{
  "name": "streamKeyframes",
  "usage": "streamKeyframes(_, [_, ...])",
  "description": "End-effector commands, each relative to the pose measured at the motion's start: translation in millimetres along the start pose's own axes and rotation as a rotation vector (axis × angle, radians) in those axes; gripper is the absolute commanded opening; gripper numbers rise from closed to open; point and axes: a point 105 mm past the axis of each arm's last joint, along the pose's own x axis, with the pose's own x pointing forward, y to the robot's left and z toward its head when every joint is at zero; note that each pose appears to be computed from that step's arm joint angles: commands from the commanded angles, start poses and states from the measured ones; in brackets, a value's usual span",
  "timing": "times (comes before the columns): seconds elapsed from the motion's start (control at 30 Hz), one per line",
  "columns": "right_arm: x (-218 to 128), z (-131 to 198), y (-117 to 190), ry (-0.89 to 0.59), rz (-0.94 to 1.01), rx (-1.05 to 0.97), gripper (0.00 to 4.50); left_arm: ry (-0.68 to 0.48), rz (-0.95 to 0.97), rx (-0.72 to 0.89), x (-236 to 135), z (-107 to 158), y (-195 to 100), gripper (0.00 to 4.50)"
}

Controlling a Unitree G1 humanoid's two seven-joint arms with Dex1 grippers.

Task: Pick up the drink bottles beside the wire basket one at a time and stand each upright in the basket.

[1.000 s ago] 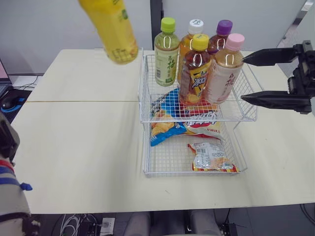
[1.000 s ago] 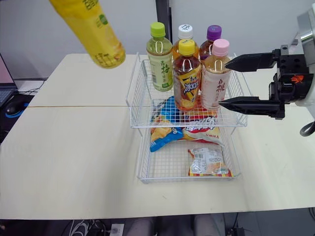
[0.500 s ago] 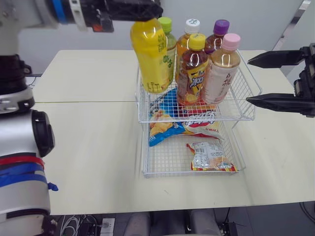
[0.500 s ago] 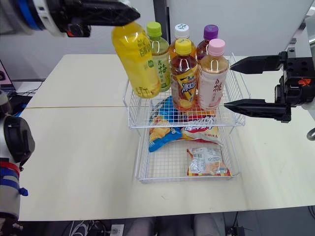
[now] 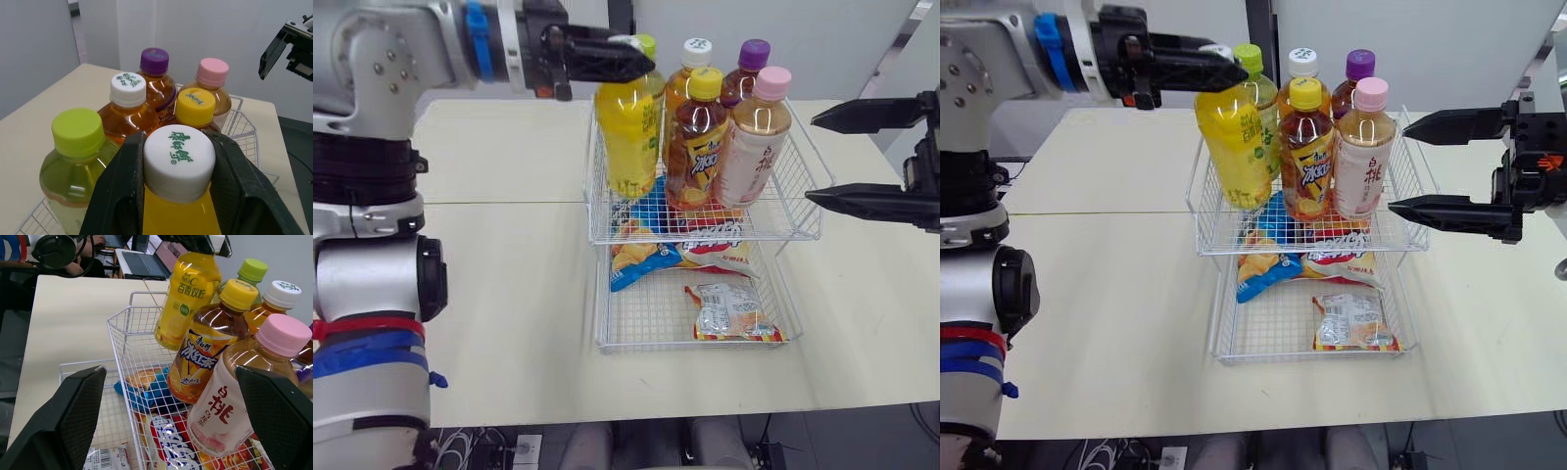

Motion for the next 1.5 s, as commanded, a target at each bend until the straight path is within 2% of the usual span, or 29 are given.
streamKeyframes(0.03, [-6,10,1,-0.012,-0.028,-0.043,4.50,-0.039,-0.013,0.076,-4,15,-8,1.36])
streamKeyframes(0.23, [-5,10,2,-0.010,-0.031,-0.041,4.50,-0.042,-0.075,0.075,-3,11,-12,1.36])
streamKeyframes(0.27, [-5,10,2,-0.010,-0.032,-0.041,4.50,-0.041,-0.087,0.072,-4,10,-13,2.08])
streamKeyframes(0.53, [-7,12,1,-0.008,-0.039,-0.041,4.50,-0.065,-0.089,0.069,-8,14,-11,4.48])
streamKeyframes(1.13, [-13,15,-1,0.002,-0.073,-0.060,4.50,-0.075,-0.093,0.137,-39,33,-23,4.48])
streamKeyframes(1.33, [-15,17,-6,0.002,-0.097,-0.074,4.50,-0.073,-0.021,0.166,-57,37,-22,4.48])
streamKeyframes(1.5, [-20,15,-10,0.018,-0.114,-0.080,4.50,-0.050,0.101,0.171,-78,29,-13,4.48])
